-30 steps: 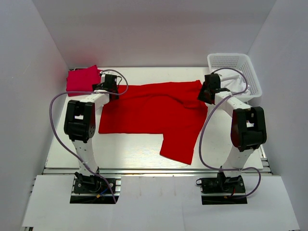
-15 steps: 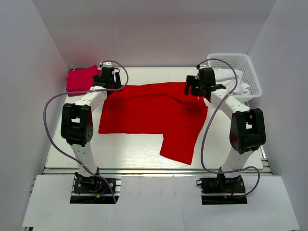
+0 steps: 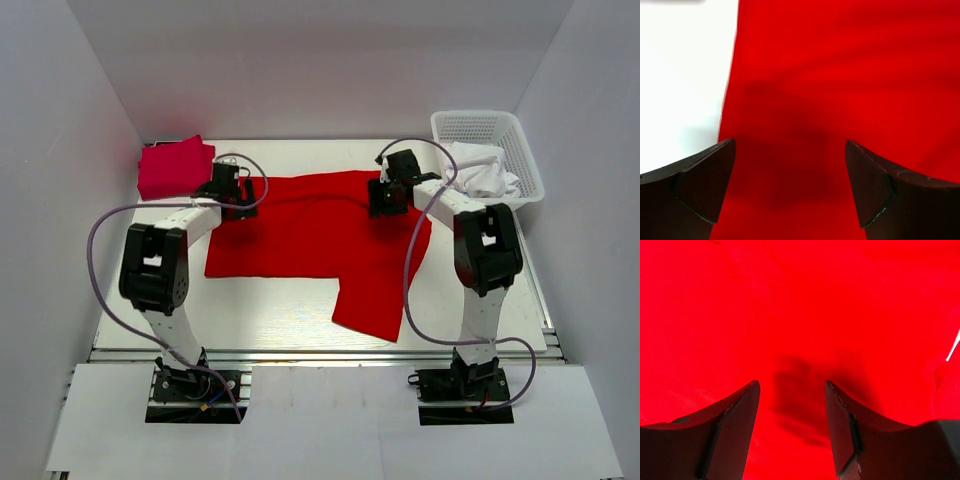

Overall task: Fold and stack the t-shirts
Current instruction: Fold the flattened tshirt in 1/3 of the way

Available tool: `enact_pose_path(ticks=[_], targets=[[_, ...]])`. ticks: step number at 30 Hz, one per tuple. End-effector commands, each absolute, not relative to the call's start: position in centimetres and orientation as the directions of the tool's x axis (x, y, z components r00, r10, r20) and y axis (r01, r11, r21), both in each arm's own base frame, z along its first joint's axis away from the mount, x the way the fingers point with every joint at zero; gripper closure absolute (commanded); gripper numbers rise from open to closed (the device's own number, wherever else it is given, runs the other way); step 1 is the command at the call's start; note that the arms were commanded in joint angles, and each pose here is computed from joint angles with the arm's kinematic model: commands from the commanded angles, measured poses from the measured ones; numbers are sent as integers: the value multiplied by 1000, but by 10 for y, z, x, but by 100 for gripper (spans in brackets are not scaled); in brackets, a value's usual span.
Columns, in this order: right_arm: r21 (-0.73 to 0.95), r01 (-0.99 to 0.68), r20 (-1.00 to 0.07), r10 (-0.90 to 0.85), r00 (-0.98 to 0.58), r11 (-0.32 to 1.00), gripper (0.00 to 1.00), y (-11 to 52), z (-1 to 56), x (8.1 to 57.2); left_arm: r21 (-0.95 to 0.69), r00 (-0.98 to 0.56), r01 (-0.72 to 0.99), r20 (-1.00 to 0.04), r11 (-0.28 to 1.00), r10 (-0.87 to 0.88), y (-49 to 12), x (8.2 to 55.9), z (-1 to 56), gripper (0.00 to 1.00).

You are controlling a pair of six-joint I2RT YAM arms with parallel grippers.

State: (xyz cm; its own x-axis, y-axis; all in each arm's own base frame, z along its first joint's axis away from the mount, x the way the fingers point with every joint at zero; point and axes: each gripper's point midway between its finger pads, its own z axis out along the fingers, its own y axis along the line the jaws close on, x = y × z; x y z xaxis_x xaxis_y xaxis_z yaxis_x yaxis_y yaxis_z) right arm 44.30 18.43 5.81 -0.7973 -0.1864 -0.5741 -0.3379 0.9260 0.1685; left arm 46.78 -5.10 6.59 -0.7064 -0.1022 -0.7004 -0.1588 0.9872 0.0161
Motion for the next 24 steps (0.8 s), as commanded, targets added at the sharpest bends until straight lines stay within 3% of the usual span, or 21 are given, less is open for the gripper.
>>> enact_pose_path(ticks=[1, 6, 9, 14, 18, 22, 23, 24], targets=[[129, -263, -587, -140, -798, 956, 40, 175, 65, 463, -75, -667, -148, -729, 986, -155, -62, 443, 96, 0], [92, -212, -592, -117, -797, 973, 44, 169, 54, 480, -56, -675, -188, -718, 981, -170, -52, 421, 93, 0], [56, -157, -588, -94, -803, 986, 52, 161, 48, 487, -22, -688, -212, -706, 977, -165, -44, 413, 92, 0], [35, -142, -582, -96, -808, 989, 82, 156, 48, 483, 0, -682, -233, -713, 972, -164, -38, 407, 98, 0], [46, -162, -582, -105, -806, 986, 100, 157, 51, 479, -10, -664, -233, -728, 972, -167, -37, 404, 106, 0], [115, -240, -600, -125, -790, 964, 100, 174, 80, 480, -7, -660, -227, -734, 974, -159, -37, 404, 109, 0], [162, -266, -532, -143, -835, 950, 100, 179, 77, 462, -11, -653, -227, -740, 974, -161, -37, 404, 113, 0], [181, -290, -563, -143, -814, 940, 100, 187, 102, 471, -11, -653, -227, -740, 974, -161, -37, 404, 113, 0]])
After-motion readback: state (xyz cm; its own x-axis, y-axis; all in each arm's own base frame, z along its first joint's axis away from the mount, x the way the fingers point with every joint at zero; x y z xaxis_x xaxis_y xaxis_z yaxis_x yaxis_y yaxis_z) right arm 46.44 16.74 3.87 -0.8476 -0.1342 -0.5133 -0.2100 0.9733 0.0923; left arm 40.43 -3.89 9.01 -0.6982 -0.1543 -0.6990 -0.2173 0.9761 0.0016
